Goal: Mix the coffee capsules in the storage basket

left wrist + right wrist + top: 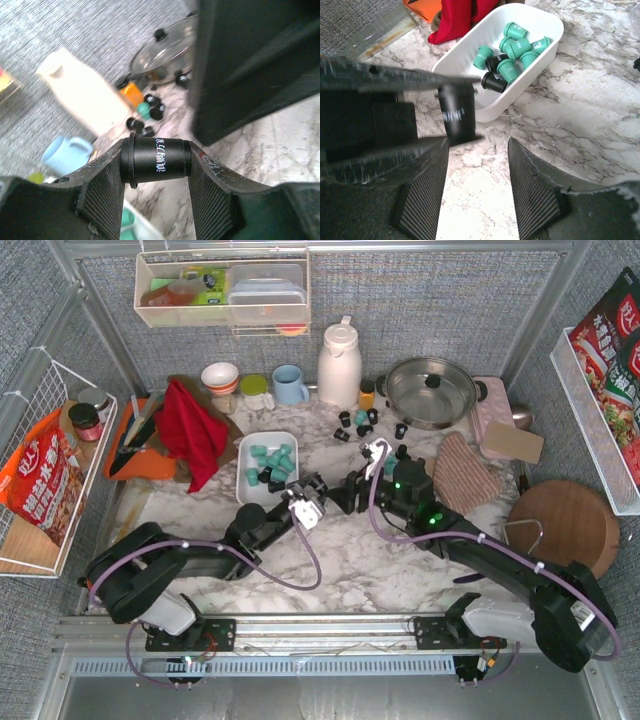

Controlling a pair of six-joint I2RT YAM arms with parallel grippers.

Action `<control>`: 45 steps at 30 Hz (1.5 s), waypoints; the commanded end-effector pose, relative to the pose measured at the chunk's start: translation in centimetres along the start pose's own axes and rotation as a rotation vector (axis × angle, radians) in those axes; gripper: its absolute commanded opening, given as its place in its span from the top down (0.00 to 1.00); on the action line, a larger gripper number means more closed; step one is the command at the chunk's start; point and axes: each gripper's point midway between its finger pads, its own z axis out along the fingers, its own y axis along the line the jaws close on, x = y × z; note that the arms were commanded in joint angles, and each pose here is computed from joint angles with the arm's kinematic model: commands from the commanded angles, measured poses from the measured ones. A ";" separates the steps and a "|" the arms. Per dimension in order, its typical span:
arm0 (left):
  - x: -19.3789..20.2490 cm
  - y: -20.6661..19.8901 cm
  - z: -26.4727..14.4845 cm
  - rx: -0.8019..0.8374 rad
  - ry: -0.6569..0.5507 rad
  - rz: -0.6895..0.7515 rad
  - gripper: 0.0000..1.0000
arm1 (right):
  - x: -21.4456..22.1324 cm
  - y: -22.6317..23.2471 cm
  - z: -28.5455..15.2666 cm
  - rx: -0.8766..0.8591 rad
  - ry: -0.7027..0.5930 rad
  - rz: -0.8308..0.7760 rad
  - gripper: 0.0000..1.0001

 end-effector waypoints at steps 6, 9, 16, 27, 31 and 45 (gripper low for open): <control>7.0 5.6 -4.9 -0.297 0.499 -0.344 0.80 | -1.0 -3.2 -2.0 0.202 -0.068 -0.029 0.44; 9.4 6.4 -6.8 -0.366 0.683 -0.490 0.81 | -0.4 -5.2 -2.5 0.313 -0.047 -0.025 0.44; 13.0 5.8 -10.5 -0.455 0.987 -0.629 0.79 | 2.3 -9.8 -2.9 0.550 0.088 -0.002 0.43; 16.6 5.5 -11.8 -0.537 1.106 -0.684 0.64 | 5.5 -18.0 -2.5 0.745 0.220 0.151 0.30; 17.4 5.5 -12.1 -0.570 1.122 -0.687 0.56 | 6.3 -21.4 -2.4 0.779 0.229 0.271 0.29; 15.8 7.6 -11.2 -0.650 0.995 -0.697 0.16 | 4.6 -29.9 -1.7 0.974 0.225 0.333 0.37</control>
